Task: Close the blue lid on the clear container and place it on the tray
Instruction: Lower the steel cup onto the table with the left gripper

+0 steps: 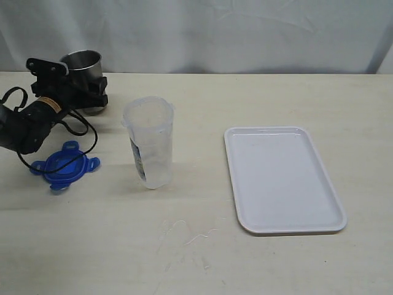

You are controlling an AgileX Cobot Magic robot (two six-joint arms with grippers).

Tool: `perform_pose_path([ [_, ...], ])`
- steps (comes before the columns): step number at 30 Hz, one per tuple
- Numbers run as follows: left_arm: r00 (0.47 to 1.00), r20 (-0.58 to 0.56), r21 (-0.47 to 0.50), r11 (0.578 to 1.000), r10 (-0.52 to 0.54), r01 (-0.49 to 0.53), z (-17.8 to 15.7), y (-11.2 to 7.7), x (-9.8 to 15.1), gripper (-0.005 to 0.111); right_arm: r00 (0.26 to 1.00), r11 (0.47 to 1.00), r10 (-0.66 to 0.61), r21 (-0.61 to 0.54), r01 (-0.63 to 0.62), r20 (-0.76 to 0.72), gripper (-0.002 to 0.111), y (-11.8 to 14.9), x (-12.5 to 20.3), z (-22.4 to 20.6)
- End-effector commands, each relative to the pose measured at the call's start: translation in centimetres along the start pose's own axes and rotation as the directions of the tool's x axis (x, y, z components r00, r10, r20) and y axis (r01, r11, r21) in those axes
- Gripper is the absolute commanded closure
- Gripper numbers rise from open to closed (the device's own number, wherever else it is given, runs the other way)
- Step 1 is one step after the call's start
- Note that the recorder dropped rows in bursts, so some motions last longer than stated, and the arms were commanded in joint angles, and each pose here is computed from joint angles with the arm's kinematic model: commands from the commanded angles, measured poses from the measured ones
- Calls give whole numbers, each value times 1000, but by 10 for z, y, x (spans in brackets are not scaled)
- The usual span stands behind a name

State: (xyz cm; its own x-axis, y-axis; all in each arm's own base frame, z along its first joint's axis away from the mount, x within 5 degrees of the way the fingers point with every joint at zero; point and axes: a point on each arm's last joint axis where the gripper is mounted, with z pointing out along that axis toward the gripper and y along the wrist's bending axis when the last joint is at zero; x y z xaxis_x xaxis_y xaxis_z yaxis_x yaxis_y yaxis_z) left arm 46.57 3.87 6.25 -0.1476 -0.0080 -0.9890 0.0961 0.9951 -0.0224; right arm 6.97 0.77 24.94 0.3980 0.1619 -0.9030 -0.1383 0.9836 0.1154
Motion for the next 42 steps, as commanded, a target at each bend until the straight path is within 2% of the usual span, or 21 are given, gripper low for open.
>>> perform_pose_path([
  [1,997,71,30,999,23,-25,2,-1,-8,107,1000,1000,-5,0,5,-13,104,0,2,0],
  [8,998,59,44,999,19,-21,2,-2,8,107,1000,1000,-5,0,5,-13,104,0,2,0],
  [22,999,38,57,998,28,-31,2,-4,11,105,1000,1000,-5,0,5,-13,104,0,2,0],
  [29,990,140,72,997,26,-36,3,-5,0,106,1000,1000,-5,0,5,-13,104,0,2,0],
  [34,997,71,63,998,28,-32,4,-4,10,106,1000,1000,-5,0,5,-13,104,0,2,0],
  [38,997,62,78,996,38,-42,3,-5,14,106,1000,1000,-5,0,5,-13,104,0,2,0],
  [40,997,69,87,995,40,-46,3,-6,13,104,1000,1000,-5,0,5,-13,104,0,2,0],
  [42,996,80,110,992,47,-55,2,-9,14,98,1000,1000,-5,0,5,-13,104,0,2,0],
])
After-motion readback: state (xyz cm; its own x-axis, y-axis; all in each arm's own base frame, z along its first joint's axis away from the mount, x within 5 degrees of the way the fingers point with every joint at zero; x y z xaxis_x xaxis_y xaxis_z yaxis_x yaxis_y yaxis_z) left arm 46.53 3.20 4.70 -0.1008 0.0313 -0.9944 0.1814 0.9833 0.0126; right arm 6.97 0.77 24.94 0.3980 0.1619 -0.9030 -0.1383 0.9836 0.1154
